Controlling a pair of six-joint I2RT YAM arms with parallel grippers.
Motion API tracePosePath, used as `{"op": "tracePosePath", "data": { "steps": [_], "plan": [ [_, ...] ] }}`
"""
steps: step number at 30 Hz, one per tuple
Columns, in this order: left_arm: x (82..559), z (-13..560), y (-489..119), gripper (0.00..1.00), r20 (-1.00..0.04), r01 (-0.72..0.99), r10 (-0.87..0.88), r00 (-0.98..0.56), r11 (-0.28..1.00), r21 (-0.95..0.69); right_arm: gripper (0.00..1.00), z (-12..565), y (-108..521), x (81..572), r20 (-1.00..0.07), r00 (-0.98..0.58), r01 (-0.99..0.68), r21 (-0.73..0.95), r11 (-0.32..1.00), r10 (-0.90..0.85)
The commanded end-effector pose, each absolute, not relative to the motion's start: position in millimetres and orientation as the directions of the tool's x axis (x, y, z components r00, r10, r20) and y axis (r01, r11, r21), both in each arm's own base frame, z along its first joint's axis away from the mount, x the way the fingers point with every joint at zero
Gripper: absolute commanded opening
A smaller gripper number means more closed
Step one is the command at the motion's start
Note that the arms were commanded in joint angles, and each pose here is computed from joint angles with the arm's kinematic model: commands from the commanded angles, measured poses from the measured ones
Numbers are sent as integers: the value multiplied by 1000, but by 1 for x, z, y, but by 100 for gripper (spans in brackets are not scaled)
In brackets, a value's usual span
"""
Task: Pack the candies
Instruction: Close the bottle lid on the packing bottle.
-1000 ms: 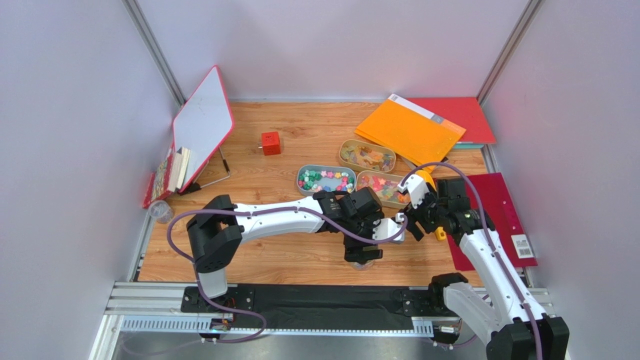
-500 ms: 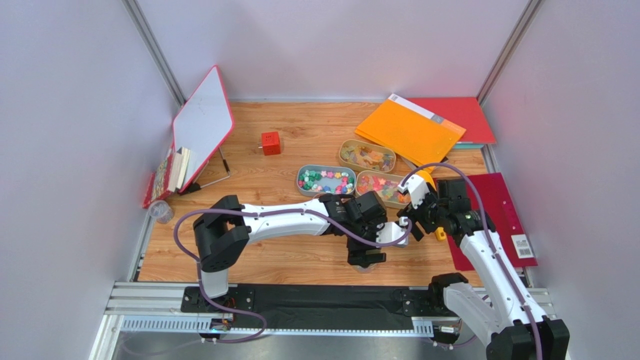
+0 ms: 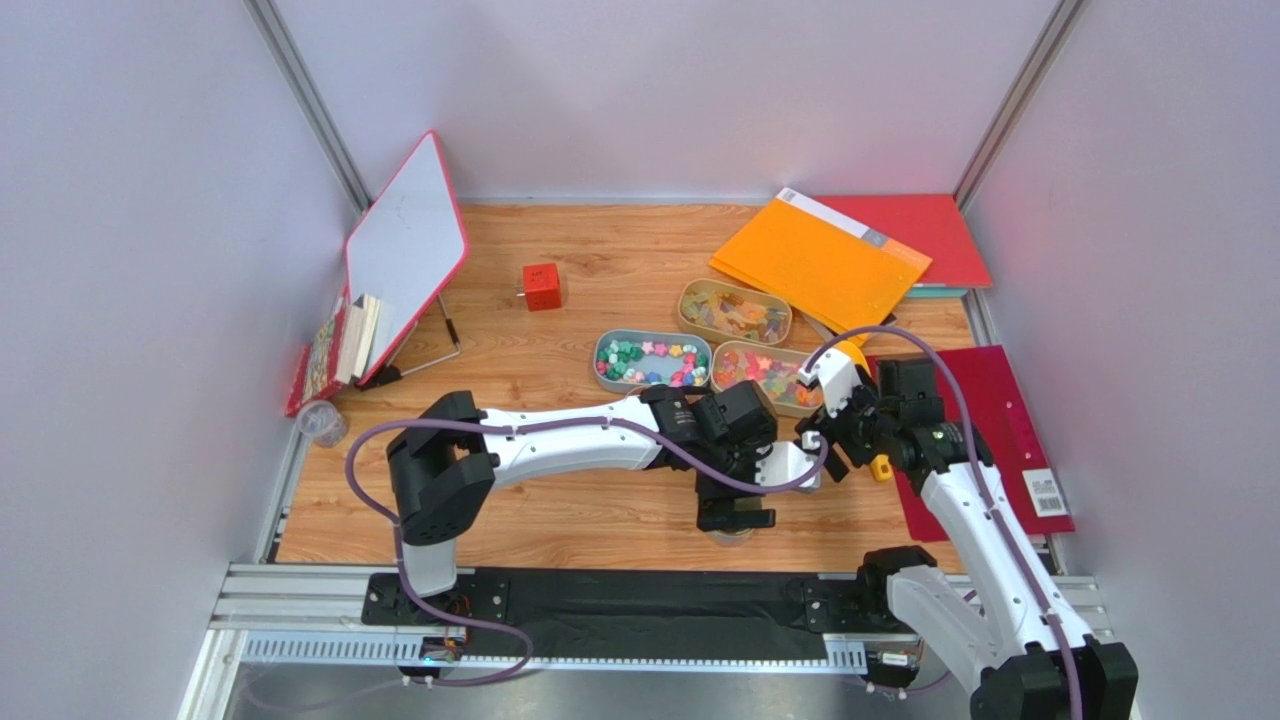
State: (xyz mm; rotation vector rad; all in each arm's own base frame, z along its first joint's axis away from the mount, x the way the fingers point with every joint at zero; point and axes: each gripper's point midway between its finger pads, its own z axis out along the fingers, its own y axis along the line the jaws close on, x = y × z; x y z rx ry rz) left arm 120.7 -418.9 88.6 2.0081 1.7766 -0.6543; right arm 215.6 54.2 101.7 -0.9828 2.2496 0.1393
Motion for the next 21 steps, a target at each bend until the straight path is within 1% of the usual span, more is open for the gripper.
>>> {"op": "tracePosePath", "data": {
  "steps": [1, 2, 3, 4, 5, 6, 7, 8, 9, 10, 11, 12, 13, 14, 15, 16, 17, 19, 21],
  "plan": [
    [123, 129, -413, 100, -604, 991, 787, 127, -125, 45, 80, 106, 56, 216, -643, -495, -670, -147, 728, -585],
    [126, 134, -409, 100, -601, 991, 788, 136, -121, 66, 80, 107, 55, 216, -643, -495, -668, -149, 729, -584],
    [134, 139, -400, 100, -581, 990, 803, 136, -88, 110, 80, 108, 55, 216, -644, -494, -668, -149, 729, -584],
    [139, 158, -392, 100, -602, 986, 785, 144, -61, 155, 79, 110, 55, 216, -648, -492, -667, -149, 730, -582],
    [144, 158, -381, 100, -593, 983, 794, 138, -37, 180, 79, 113, 56, 218, -655, -486, -667, -151, 730, -579],
    [155, 166, -371, 100, -591, 972, 796, 130, 13, 233, 78, 116, 58, 218, -663, -480, -670, -147, 728, -575],
    [161, 187, -360, 100, -627, 961, 769, 125, 63, 268, 76, 119, 65, 216, -675, -475, -686, -118, 718, -564],
    [167, 181, -345, 98, -629, 960, 774, 73, 116, 254, 74, 129, 71, 217, -695, -447, -706, -112, 699, -562],
    [180, 186, -332, 87, -634, 938, 773, 37, 191, 288, 68, 133, 79, 213, -707, -421, -741, -93, 666, -568],
    [184, 197, -320, 79, -664, 927, 748, 11, 241, 288, 52, 138, 96, 200, -725, -395, -800, -30, 599, -564],
    [192, 185, -301, 68, -658, 909, 748, -84, 328, 257, 47, 139, 103, 195, -724, -380, -828, -11, 561, -575],
    [196, 183, -290, 16, -660, 891, 740, -129, 378, 250, 41, 145, 109, 193, -730, -348, -851, -16, 524, -588],
    [197, 182, -281, 0, -665, 880, 728, -166, 413, 232, 27, 145, 120, 186, -732, -319, -881, -4, 473, -601],
    [198, 169, -269, 0, -651, 865, 722, -236, 461, 198, 24, 142, 125, 184, -726, -309, -895, 4, 445, -615],
    [192, 162, -267, 0, -648, 878, 718, -256, 453, 155, 22, 141, 128, 182, -721, -276, -914, -9, 407, -636],
    [191, 158, -263, 0, -645, 872, 712, -278, 469, 142, 15, 137, 134, 173, -706, -242, -938, -7, 348, -666],
    [193, 150, -256, 0, -636, 852, 698, -330, 510, 117, 13, 135, 137, 169, -694, -217, -950, -11, 312, -687],
    [192, 149, -252, 0, -649, 850, 674, -352, 521, 81, 10, 127, 144, 157, -658, -136, -979, -28, 204, -740],
    [193, 145, -246, 0, -640, 835, 670, -376, 545, 80, 5, 120, 149, 151, -630, -106, -989, -13, 148, -769]
  ]
}}
